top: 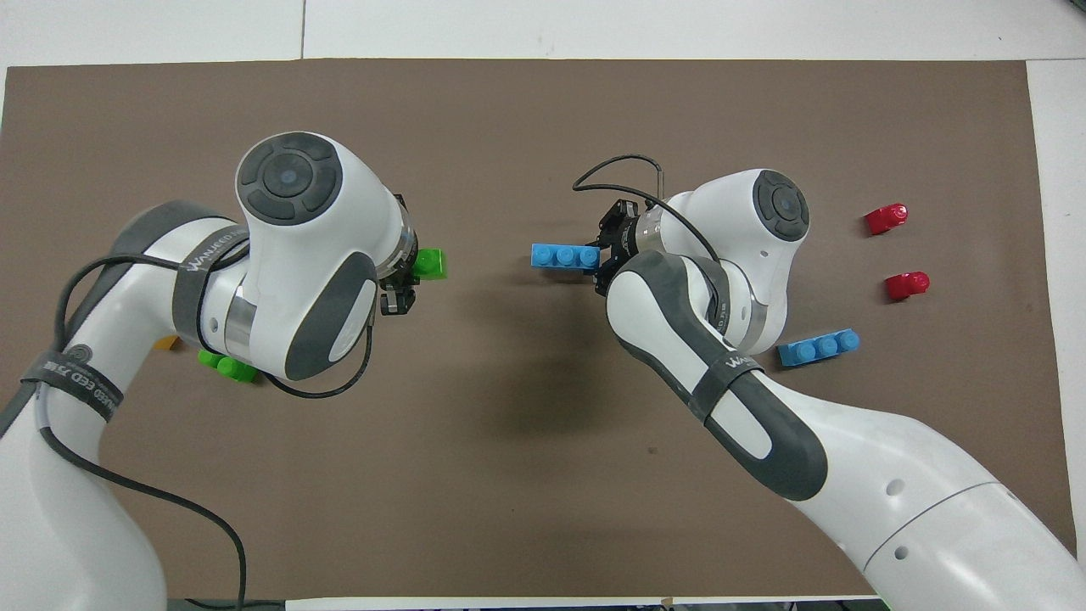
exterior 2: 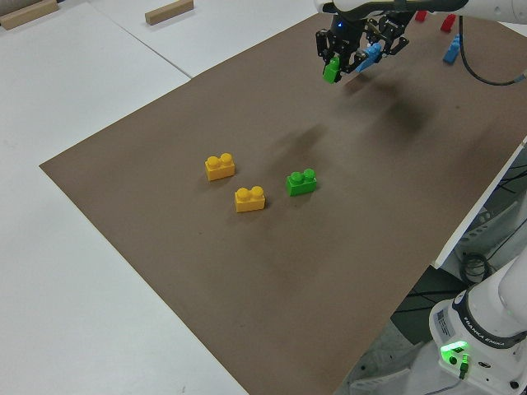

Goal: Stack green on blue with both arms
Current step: 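Carry the green brick and the blue brick toward the table center together, then press the green brick onto the blue brick with both grippers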

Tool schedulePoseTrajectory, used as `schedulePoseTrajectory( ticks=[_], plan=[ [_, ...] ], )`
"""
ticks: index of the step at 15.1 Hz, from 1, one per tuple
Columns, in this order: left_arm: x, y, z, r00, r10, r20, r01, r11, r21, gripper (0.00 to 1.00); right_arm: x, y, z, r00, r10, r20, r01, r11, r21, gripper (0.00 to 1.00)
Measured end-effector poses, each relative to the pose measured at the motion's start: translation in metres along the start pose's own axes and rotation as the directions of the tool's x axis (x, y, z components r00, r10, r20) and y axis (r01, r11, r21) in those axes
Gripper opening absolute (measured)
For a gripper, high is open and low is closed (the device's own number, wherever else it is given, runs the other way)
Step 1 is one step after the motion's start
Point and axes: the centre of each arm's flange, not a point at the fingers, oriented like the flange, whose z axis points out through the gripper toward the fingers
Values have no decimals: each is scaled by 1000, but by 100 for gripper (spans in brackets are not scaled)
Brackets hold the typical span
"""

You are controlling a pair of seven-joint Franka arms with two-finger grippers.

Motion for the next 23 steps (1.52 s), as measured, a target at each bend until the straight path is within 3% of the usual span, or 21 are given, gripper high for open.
schedulePoseTrajectory(
  ticks=[10,14,23],
  plan=[
    [-86,-42,-8,997,-67,48,70,996,-53,34,-10,26,27,1000,-22,-18,22,1000,4,36],
    [-115,-57,13,998,-62,21,63,997,-50,34,-10,27,27,1000,-20,-17,20,1000,9,36],
    [-136,-40,47,996,-83,41,87,992,-92,34,-10,30,27,1000,-23,-20,24,999,26,36]
  ],
)
